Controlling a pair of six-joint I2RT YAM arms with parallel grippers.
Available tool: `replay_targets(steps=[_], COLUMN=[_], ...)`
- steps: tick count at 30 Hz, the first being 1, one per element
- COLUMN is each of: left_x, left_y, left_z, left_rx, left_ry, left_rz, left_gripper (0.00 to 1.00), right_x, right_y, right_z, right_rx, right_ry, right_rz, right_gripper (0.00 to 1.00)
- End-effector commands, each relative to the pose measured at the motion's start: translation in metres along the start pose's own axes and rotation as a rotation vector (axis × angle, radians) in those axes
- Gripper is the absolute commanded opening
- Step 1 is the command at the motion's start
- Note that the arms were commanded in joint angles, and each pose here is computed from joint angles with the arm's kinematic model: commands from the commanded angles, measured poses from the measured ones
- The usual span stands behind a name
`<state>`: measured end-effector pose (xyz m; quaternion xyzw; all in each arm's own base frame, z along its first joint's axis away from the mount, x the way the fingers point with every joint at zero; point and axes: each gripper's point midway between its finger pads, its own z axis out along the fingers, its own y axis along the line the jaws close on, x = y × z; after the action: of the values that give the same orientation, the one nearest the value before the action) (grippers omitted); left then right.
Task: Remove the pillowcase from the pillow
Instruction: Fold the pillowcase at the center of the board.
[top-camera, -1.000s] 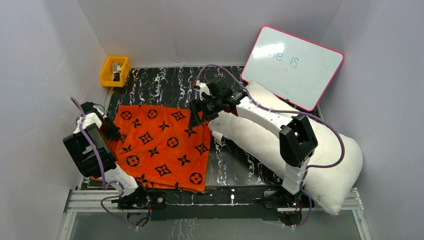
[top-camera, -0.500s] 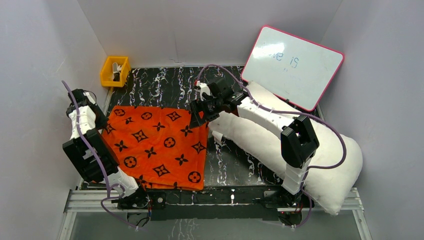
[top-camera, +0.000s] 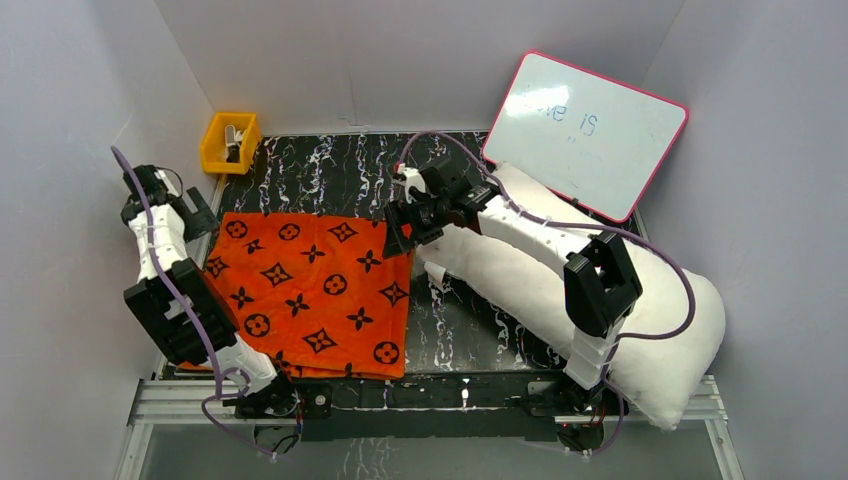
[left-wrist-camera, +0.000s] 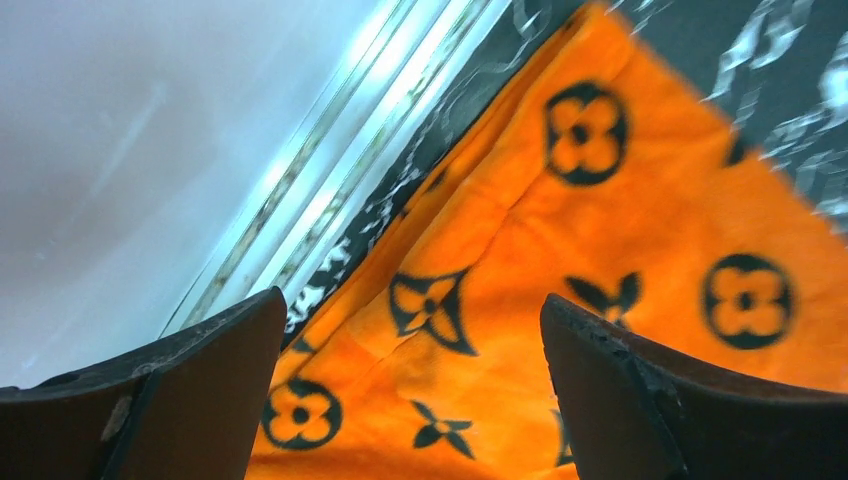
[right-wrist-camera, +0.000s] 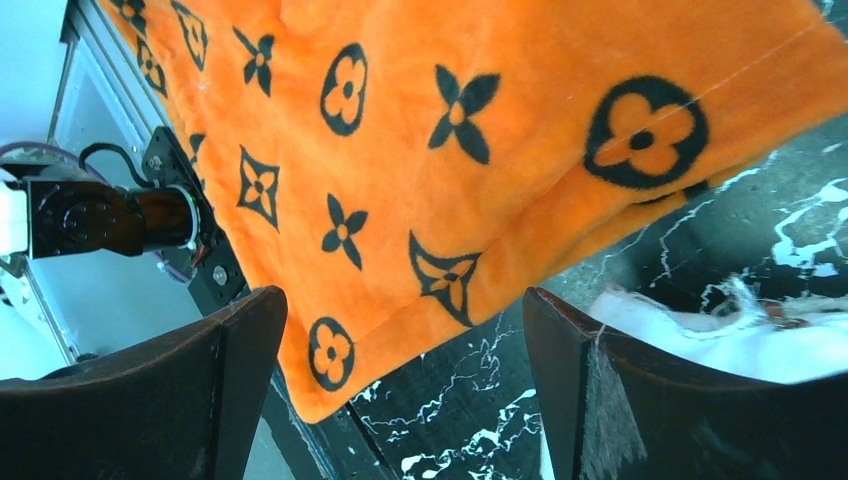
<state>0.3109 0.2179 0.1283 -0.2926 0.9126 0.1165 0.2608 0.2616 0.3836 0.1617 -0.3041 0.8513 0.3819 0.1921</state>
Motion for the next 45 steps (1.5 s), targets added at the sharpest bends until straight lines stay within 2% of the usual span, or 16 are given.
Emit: replay_targets(steps=[1, 5, 9, 17, 23, 28, 33, 37, 45], left_x=[-0.047, -0.059, -0.057, -0.058, -0.072, -0.088, -0.108, -0.121, -0.133], left_y=[-0.041, -0.1, -0.127, -0.14, -0.137, -0.139, -0.135, -0.127, -0.12], left_z=[-0.024, -0.01, 0.021, 0.078, 0.091, 0.082, 0.057, 0.037, 0.004], left_rx=[0.23, 0.429, 0.475, 0.518, 0.493, 0.506, 0.489, 0.458, 0.451], left_ry=[-0.106, -0.081, -0.024, 0.05, -0.007, -0.062, -0.144, -0.199, -0.267], left_rz=[-0.052, 0.022, 0.072, 0.144, 0.192, 0.211, 0.216, 0.231, 0.229], left_gripper=[0.98, 0.98, 0.97, 0.88, 0.87, 0.88, 0.89, 0.9, 0.92], right_x=[-0.044, -0.08, -0.093, -0.071, -0.053, -0.039, -0.021, -0.016, -0.039], right_y=[-0.011, -0.049, -0.085, -0.126, -0.141, -0.139, -0.148, -0.148, -0.168], right_z=[-0.016, -0.012, 0.01, 0.043, 0.057, 0.067, 0.071, 0.074, 0.076], right_rx=[-0.034, 0.015, 0.117, 0.203, 0.216, 0.162, 0.182, 0.155, 0.2], right_ry=[-0.151, -0.217, -0.163, -0.043, 0.041, 0.087, 0.13, 0.131, 0.015], right_rz=[0.006, 0.027, 0.022, 0.031, 0.032, 0.066, 0.103, 0.127, 0.154], right_gripper=[0.95, 0.94, 0.92, 0.92, 0.93, 0.93, 0.93, 0.85, 0.79])
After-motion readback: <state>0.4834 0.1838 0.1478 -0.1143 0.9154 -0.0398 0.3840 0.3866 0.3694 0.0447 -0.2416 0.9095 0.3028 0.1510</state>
